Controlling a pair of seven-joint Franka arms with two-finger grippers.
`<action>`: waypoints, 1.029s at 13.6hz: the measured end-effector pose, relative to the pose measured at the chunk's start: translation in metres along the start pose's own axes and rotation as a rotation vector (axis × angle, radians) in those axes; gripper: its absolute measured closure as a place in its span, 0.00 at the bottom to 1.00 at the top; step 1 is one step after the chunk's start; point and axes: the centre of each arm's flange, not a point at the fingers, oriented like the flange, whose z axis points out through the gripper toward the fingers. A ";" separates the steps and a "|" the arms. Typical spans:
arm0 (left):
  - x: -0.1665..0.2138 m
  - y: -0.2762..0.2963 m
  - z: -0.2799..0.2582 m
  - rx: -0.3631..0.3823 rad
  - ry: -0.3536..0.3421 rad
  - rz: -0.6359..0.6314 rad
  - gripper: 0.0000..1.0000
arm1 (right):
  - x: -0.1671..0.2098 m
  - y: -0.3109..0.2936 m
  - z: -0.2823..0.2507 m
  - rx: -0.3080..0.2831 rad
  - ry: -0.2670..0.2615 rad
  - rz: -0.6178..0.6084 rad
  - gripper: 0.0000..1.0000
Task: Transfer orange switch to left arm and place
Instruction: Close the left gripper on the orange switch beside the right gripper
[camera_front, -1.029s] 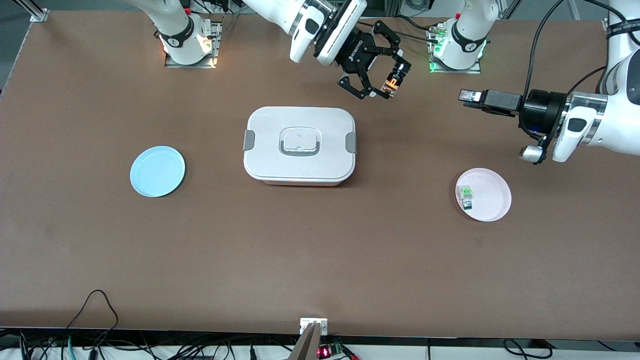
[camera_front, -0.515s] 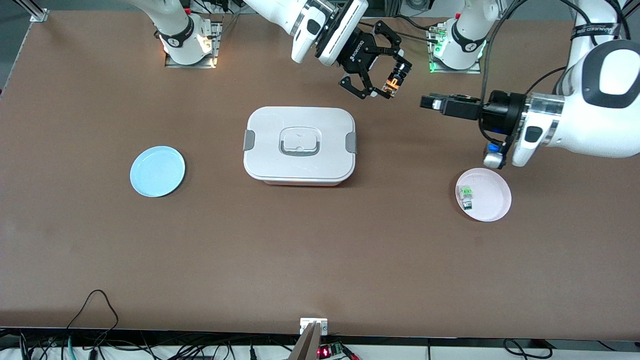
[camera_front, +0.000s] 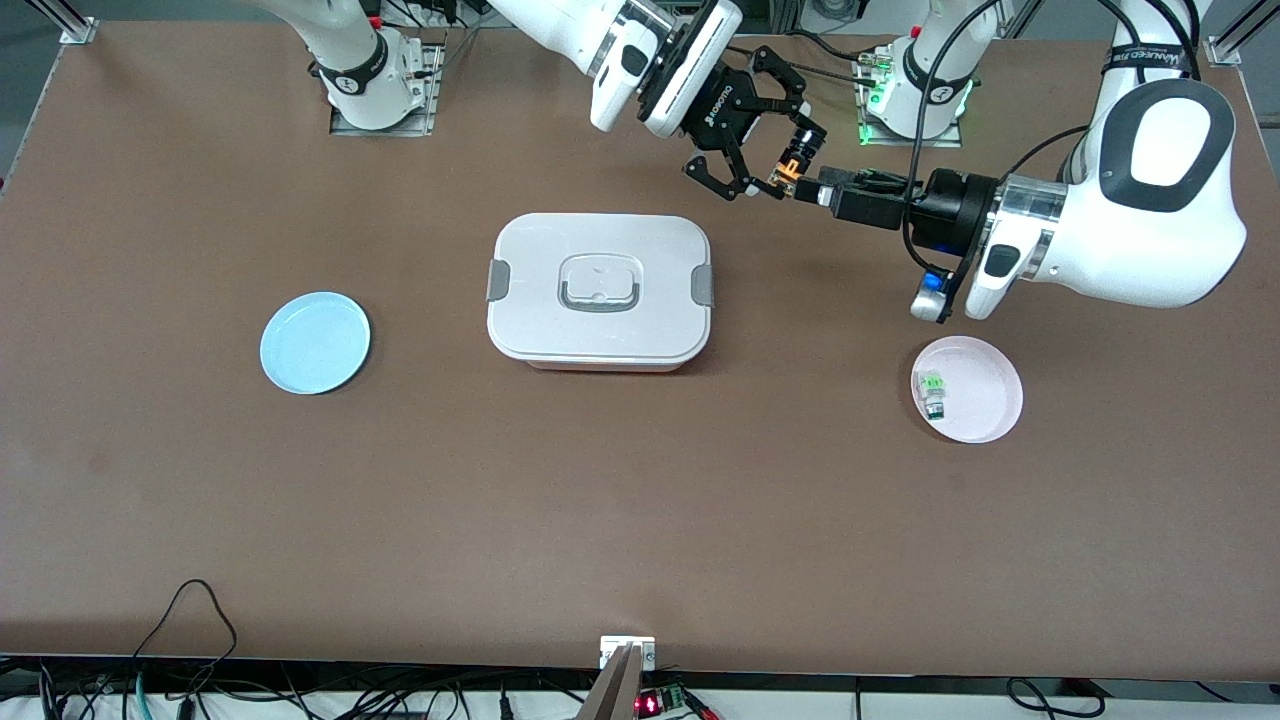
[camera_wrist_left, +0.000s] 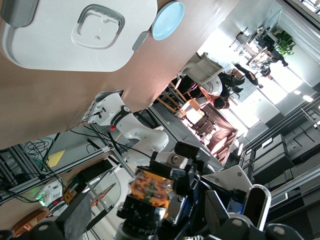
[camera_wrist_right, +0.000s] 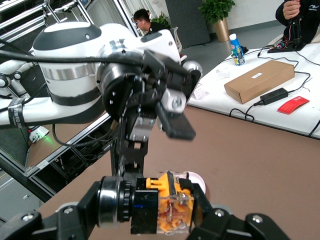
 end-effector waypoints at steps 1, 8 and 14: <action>0.001 -0.004 0.002 0.002 -0.003 -0.010 0.00 | 0.003 -0.001 -0.001 0.001 0.005 0.001 0.26; -0.022 0.004 0.021 0.004 -0.021 -0.062 0.01 | 0.008 -0.001 -0.003 -0.001 0.026 0.003 0.26; -0.024 0.006 0.023 -0.008 -0.024 -0.062 0.43 | 0.005 -0.002 -0.001 -0.003 0.031 0.005 0.26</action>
